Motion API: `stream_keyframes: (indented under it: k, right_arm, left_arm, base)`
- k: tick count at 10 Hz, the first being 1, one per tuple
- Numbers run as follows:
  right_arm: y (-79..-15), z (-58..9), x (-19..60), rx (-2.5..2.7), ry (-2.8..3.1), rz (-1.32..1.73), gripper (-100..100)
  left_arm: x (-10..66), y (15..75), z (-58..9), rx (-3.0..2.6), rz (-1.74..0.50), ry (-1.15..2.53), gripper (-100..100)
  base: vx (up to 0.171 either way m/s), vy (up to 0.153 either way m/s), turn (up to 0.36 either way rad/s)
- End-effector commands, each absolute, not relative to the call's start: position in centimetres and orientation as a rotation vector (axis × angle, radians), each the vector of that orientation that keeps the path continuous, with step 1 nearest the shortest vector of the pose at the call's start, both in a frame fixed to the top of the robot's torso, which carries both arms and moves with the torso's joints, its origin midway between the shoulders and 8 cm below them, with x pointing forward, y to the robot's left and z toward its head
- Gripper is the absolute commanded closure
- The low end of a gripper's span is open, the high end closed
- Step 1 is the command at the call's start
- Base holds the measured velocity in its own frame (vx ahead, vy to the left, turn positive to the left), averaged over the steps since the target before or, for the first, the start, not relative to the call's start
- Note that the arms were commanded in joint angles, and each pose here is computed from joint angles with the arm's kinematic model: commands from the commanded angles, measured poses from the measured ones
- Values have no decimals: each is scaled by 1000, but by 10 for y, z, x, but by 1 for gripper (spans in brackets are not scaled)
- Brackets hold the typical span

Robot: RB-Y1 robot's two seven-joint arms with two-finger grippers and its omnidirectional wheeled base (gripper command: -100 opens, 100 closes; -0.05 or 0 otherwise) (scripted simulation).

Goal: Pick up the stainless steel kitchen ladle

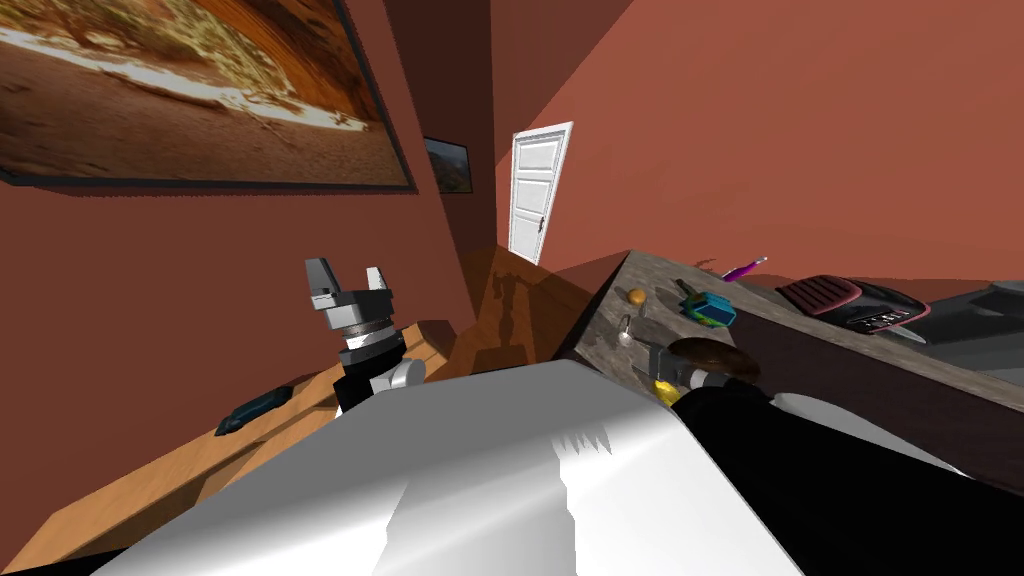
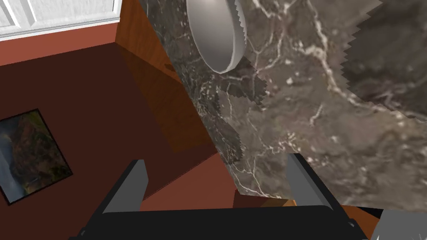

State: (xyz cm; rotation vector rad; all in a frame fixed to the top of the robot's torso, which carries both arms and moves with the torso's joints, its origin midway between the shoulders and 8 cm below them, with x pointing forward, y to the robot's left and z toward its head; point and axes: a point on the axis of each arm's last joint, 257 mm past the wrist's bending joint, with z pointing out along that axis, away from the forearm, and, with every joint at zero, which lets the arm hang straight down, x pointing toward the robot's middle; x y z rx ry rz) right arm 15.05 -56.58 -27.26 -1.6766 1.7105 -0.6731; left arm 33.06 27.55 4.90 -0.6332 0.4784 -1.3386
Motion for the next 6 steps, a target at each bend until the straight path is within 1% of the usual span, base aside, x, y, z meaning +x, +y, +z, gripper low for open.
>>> stream_keyframes:
  k: [1, 2, 4, 5, 6]
  right_arm:
    - [-578, -278, 131, -1808, 1709, -653, -100]
    - [-585, -282, 116, -1898, 1707, -627, -100]
    - [-593, -288, 97, -2008, 1702, -590, -100]
    - [-598, -291, 81, -2088, 1698, -550, -100]
    - [-599, -292, 81, -2094, 1697, -549, -100]
  left_arm:
    - [331, 276, 49, -633, -1339, 478, 0]
    - [331, 276, 49, -633, -1339, 478, 0]
    - [331, 276, 49, -633, -1338, 479, 0]
    - [331, 276, 49, -633, -1339, 478, 0]
    - [331, 276, 49, -633, -1339, 478, 0]
  base:
    - [72, -52, 168]
    - [118, -85, 271]
    - [95, -73, 115]
    - [96, -86, 241]
    - [54, -83, 82]
